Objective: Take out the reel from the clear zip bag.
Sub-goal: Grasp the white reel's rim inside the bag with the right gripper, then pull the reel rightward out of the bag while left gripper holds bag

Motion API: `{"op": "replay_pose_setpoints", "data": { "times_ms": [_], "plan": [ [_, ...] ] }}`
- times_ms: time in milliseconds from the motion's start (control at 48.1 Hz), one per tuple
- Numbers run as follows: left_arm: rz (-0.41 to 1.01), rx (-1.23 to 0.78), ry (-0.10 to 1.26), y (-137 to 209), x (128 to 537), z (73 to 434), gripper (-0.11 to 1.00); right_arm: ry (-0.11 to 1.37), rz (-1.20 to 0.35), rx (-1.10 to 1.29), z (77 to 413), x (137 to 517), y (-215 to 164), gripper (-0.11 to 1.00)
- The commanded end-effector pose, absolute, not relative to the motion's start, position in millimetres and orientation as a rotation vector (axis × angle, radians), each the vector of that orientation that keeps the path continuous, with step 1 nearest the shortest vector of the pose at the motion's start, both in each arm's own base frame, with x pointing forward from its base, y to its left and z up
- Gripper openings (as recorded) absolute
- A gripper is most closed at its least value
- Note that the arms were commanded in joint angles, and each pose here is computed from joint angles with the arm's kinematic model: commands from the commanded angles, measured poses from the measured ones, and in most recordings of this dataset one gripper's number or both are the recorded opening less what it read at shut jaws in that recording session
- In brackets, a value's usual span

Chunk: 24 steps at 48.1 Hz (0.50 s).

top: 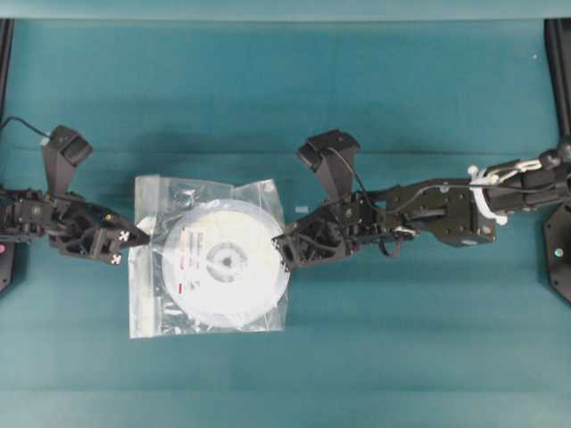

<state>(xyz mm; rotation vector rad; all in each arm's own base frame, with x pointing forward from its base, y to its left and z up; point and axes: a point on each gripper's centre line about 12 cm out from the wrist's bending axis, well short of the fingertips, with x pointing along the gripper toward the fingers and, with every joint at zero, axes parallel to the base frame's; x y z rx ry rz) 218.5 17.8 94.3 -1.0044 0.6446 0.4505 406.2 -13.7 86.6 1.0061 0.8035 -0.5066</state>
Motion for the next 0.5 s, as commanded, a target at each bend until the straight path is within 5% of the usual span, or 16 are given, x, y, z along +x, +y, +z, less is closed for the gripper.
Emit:
{"op": "replay_pose_setpoints", "data": {
  "times_ms": [0,478],
  "plan": [
    [0.442,-0.999,0.633,18.2,218.1,97.9,0.0,0.786,-0.502,1.015,93.5,405.7,-14.3,0.08],
    [0.446,-0.998,0.63,19.6,218.0,97.9,0.0,0.807,-0.518,1.016,97.3,374.3,-14.2,0.08]
  ]
}}
